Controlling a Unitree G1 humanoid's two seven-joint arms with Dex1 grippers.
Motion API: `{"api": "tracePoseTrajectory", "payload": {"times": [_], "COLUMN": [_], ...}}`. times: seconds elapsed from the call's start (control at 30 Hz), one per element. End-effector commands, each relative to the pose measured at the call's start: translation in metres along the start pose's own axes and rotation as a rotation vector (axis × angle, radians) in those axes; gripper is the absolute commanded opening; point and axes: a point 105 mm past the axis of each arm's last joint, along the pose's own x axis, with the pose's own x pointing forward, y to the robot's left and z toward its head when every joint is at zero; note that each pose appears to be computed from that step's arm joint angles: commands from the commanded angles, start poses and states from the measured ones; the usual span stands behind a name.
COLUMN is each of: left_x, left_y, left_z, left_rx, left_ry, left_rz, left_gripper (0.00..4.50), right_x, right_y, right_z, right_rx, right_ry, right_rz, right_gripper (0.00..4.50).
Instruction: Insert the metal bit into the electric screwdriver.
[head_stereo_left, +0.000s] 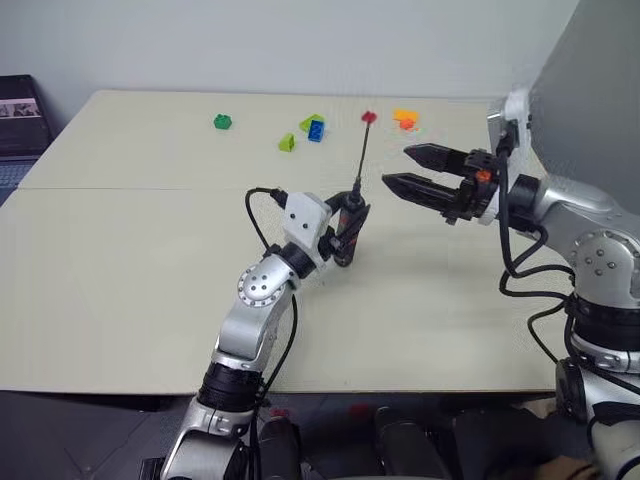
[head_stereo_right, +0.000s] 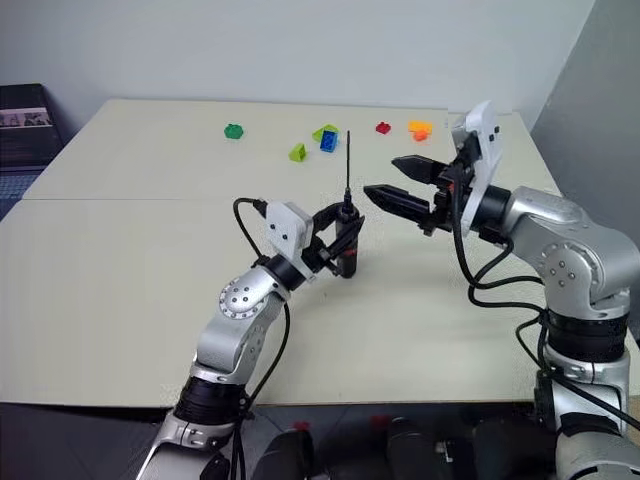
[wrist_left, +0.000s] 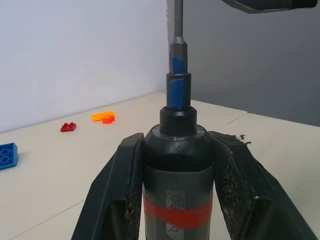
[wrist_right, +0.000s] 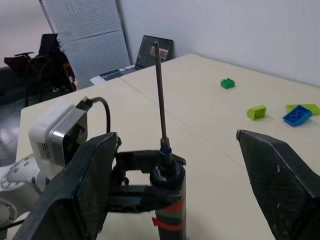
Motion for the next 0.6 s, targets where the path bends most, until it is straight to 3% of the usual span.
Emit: {"api": "tracePoseTrajectory", "payload": {"times": [0.03, 0.23, 0.33, 0.6], "left_x": [0.011, 0.027, 0.023, 0.024], "left_y": [0.018, 0.036, 0.039, 0.039], "left_z": [0.036, 0.031, 0.011, -0.027], "left_rx": [0.234, 0.510, 0.791, 0.708], "left_ry": [-0.045, 0.157, 0.338, 0.580], "left_rz": [-0.027, -0.191, -0.425, -0.702], "left_gripper": [1.64, 1.64, 1.64, 1.63], "right_x": [-0.019, -0.034, -0.046, -0.075], "right_y": [0.004, 0.005, 0.007, 0.021], "right_z": [0.013, 0.008, 0.001, -0.001], "right_rx": [-0.046, -0.107, -0.170, -0.316], "right_ry": [-0.034, 0.024, 0.098, 0.291], "right_rz": [-0.032, -0.068, -0.071, -0.022], "right_gripper": [4.02, 4.02, 4.02, 4.02]}}
